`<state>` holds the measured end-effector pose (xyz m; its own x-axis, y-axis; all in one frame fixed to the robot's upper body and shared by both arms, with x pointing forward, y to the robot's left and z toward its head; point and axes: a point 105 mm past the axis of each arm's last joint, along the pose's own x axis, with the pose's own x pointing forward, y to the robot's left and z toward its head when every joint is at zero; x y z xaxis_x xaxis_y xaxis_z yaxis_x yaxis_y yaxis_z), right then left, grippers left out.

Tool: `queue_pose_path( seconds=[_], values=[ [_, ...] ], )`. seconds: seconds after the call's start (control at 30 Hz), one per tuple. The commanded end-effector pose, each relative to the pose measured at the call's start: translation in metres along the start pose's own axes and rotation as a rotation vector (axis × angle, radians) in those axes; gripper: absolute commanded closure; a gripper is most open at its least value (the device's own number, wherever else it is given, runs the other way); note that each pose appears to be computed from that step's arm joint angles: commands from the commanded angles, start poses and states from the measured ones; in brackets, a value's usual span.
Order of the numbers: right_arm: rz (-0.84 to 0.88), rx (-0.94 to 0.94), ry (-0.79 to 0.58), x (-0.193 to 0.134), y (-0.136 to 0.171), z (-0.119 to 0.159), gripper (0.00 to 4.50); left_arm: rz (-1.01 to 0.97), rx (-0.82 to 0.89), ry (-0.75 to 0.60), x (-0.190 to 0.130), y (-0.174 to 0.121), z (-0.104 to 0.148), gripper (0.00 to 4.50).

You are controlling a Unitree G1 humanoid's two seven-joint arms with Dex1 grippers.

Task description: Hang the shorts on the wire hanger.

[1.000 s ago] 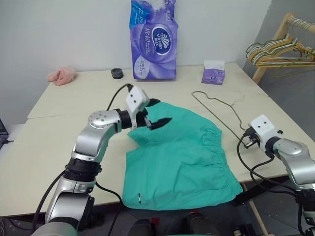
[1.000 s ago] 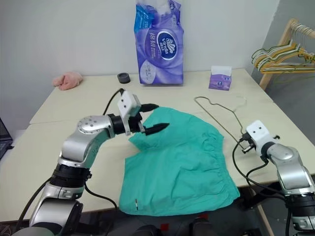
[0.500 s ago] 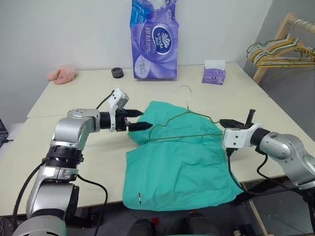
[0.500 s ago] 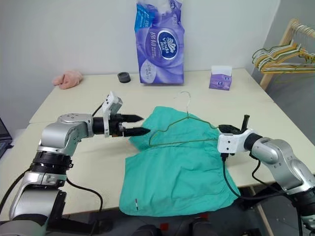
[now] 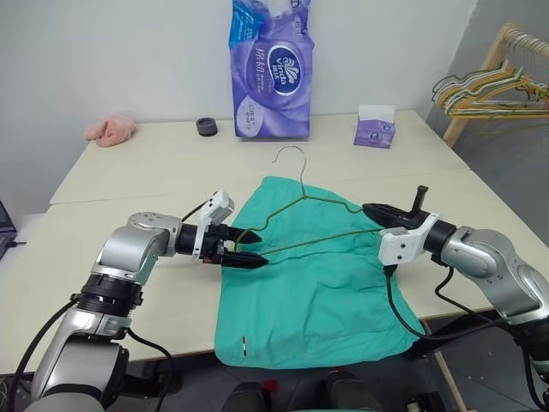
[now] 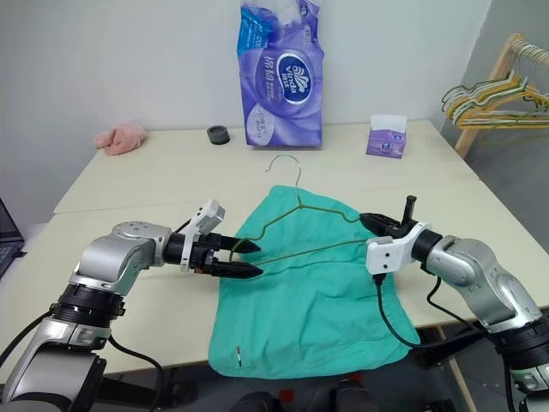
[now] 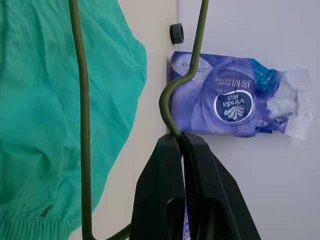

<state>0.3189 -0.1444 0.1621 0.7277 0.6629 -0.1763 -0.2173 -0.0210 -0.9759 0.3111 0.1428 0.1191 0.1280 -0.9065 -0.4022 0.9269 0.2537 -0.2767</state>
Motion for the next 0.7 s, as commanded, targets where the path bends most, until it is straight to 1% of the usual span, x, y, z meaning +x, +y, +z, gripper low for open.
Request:
queue_pose_path(
  seconds=[0.03,0.17,0.33,0.57,0.67,0.7],
  values=[
    [-0.066,0.002,-0.002,-0.004,-0.017,-0.001,4.5,-0.058,0.007,0.012,0.002,-0.01,-0.002,1.73],
    [-0.067,0.004,-0.009,-0.004,-0.018,0.001,4.5,-0.06,0.014,0.021,0.004,-0.01,-0.005,2.96],
    [0.008,-0.007,-0.024,-0.005,-0.005,0.003,4.5,-0.043,0.023,0.017,0.004,-0.007,-0.003,4.48],
    [0.016,-0.028,-0.067,-0.005,-0.004,0.012,4.5,-0.053,0.016,0.012,0.006,-0.01,-0.005,4.48],
    [-0.008,-0.004,-0.084,-0.006,-0.008,0.014,4.5,-0.06,0.013,0.009,0.007,-0.011,-0.005,4.48],
    [-0.011,0.01,-0.086,-0.007,-0.009,0.014,3.99,-0.06,0.013,0.008,0.008,-0.012,-0.005,4.5]
  ],
)
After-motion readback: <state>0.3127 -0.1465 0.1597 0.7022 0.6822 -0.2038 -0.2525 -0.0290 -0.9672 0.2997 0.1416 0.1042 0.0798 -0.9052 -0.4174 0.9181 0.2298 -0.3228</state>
